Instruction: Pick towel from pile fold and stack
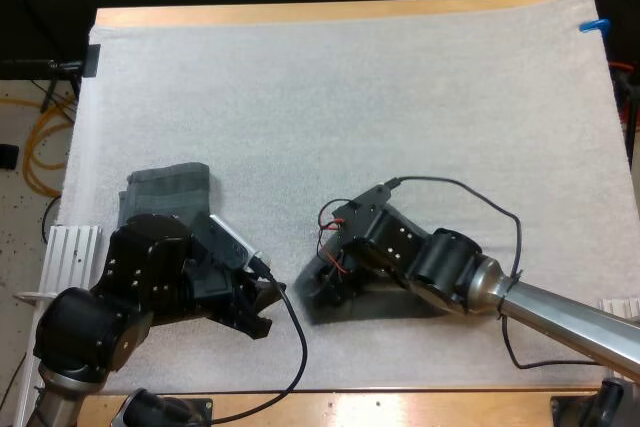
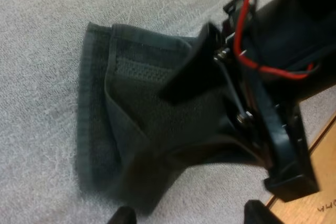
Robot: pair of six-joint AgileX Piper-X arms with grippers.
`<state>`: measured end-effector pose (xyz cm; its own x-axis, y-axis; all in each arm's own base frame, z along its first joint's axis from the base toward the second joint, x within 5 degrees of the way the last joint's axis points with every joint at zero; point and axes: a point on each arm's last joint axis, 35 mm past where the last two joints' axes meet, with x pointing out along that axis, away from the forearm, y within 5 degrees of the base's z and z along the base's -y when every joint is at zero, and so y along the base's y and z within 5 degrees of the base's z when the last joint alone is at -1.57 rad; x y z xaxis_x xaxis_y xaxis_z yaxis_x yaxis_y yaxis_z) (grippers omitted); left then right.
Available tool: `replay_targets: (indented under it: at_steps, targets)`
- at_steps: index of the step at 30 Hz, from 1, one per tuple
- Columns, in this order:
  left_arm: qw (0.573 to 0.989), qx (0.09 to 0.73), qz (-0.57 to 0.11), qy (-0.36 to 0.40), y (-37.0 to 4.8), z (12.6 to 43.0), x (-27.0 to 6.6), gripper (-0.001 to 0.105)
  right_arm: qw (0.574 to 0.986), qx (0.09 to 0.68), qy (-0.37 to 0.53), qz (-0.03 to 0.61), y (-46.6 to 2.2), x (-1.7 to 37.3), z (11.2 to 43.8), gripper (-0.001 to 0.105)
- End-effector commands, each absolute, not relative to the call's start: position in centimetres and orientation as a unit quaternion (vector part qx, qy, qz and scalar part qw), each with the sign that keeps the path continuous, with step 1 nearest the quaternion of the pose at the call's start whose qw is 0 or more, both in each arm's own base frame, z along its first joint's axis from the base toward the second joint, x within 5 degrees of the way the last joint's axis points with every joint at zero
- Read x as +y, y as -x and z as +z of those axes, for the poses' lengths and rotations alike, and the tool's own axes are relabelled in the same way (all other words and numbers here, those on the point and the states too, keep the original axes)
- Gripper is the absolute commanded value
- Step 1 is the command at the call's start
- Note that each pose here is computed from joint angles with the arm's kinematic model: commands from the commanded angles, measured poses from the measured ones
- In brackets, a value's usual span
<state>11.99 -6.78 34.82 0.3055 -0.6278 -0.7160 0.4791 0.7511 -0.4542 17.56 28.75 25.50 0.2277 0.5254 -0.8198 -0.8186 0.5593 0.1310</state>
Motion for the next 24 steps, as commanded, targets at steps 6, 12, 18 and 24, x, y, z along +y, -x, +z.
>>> replay_targets:
  at_steps: [6, 12, 18, 24]
  targets:
    - [0.815, 0.479, -0.32, 0.068, -12.0, 34.8, -6.6, 0.044, 0.799, 0.394, 0.221, 0.398, -18.6, 27.7, 28.8, 0.075]
    - [0.816, 0.478, -0.317, 0.066, -12.0, 34.8, -6.6, 0.044, 0.811, 0.421, 0.199, 0.355, -21.8, 25.5, 28.0, 0.072]
    - [0.814, 0.482, -0.316, 0.066, -12.3, 34.6, -6.7, 0.044, 0.806, 0.47, 0.143, 0.331, -26.4, 22.2, 26.1, 0.057]
    - [0.815, 0.492, -0.299, 0.058, -12.9, 34.2, -6.8, 0.044, 0.794, 0.493, 0.138, 0.327, -29.1, 20.4, 23.6, 0.055]
